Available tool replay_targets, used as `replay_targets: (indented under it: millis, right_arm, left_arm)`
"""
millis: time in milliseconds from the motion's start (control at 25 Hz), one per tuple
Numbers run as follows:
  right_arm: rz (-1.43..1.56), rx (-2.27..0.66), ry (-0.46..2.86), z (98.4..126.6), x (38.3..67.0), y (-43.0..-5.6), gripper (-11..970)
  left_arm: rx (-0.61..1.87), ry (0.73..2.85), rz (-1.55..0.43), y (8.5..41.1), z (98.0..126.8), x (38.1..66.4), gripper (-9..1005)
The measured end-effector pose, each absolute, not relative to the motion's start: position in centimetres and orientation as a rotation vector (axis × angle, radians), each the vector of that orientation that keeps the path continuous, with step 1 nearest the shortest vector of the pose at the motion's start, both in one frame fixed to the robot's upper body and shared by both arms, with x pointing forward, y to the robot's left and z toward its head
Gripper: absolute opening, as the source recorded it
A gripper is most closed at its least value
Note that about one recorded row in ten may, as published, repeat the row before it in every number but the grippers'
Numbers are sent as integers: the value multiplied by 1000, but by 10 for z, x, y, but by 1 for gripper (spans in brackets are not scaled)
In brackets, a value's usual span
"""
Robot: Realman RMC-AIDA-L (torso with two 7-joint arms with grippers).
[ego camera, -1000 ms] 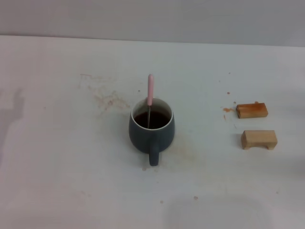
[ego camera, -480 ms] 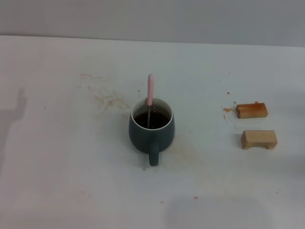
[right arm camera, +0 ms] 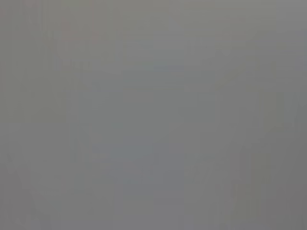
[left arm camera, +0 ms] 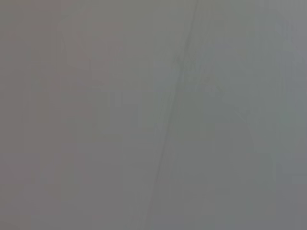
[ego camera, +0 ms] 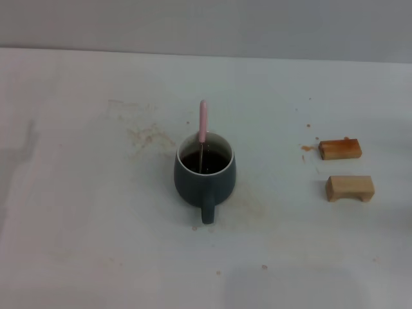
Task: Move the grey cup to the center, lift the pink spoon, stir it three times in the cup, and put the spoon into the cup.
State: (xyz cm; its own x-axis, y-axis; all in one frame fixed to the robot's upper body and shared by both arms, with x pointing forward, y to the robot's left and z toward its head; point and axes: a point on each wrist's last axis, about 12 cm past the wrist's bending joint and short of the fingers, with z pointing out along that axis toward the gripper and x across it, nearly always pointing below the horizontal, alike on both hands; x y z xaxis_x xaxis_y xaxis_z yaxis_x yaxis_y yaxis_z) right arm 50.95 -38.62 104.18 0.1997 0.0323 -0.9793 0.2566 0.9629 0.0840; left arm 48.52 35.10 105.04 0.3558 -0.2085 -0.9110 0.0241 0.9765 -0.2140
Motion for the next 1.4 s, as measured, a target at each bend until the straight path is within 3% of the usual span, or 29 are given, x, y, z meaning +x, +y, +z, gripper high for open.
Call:
replay_targets:
  millis: [1400]
  right_arm:
    - [-126, 275, 1410, 1031, 506, -375, 434]
  left_arm:
    - [-182, 1267, -156, 349, 1042, 486, 819]
